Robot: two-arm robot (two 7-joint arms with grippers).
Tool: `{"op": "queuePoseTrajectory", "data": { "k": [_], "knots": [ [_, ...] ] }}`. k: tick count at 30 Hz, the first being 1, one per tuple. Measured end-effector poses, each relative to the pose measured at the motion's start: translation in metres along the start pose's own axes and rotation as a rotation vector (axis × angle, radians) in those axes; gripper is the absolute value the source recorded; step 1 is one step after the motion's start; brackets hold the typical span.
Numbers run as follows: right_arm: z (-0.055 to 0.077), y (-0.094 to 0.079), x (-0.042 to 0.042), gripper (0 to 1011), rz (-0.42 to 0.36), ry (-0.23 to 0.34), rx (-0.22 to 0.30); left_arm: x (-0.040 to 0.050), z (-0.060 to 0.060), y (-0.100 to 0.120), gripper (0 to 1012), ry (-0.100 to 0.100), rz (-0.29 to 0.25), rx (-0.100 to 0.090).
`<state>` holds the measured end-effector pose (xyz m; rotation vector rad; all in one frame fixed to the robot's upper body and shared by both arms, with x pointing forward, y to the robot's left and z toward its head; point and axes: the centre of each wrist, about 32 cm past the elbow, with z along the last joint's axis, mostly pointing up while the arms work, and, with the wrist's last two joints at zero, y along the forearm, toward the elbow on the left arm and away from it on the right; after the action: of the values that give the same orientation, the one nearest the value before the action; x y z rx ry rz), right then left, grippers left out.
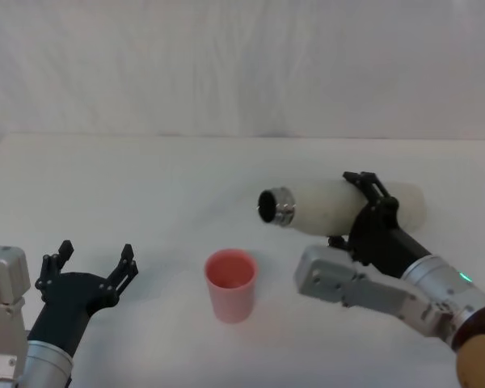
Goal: Grasp the thermos with one hand and pour water into the cup lid.
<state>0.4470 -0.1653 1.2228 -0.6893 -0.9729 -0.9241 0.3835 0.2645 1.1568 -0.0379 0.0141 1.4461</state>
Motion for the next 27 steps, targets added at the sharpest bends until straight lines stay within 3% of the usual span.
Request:
{"op": "queuePoseTrajectory", "data": {
  "k": [6, 13, 14, 22, 27],
  "knots": [
    [-0.011, -0.004, -0.0003, 960, -0.019, 0.139, 0.002, 0.0000, 0.000, 0.000, 1001, 0.000, 0.000, 0.000],
    [-0.027, -0.005, -0.0002, 960, -0.050, 0.377, 0.017, 0.0000, 0.000, 0.000, 1001, 0.000, 0.000, 0.000],
    [-0.030, -0.004, -0.0007, 960, -0.052, 0.429, 0.022, 0.0000, 0.000, 0.000, 1001, 0.000, 0.000, 0.000],
    [-0.037, 0.004, -0.0030, 960, -0.048, 0.623, 0.059, 0.0000, 0.000, 0.000, 1001, 0.000, 0.000, 0.000],
    [-0.041, 0.013, -0.0047, 960, -0.034, 0.793, 0.108, 0.0000, 0.000, 0.000, 1001, 0.000, 0.000, 0.000]
  ]
}}
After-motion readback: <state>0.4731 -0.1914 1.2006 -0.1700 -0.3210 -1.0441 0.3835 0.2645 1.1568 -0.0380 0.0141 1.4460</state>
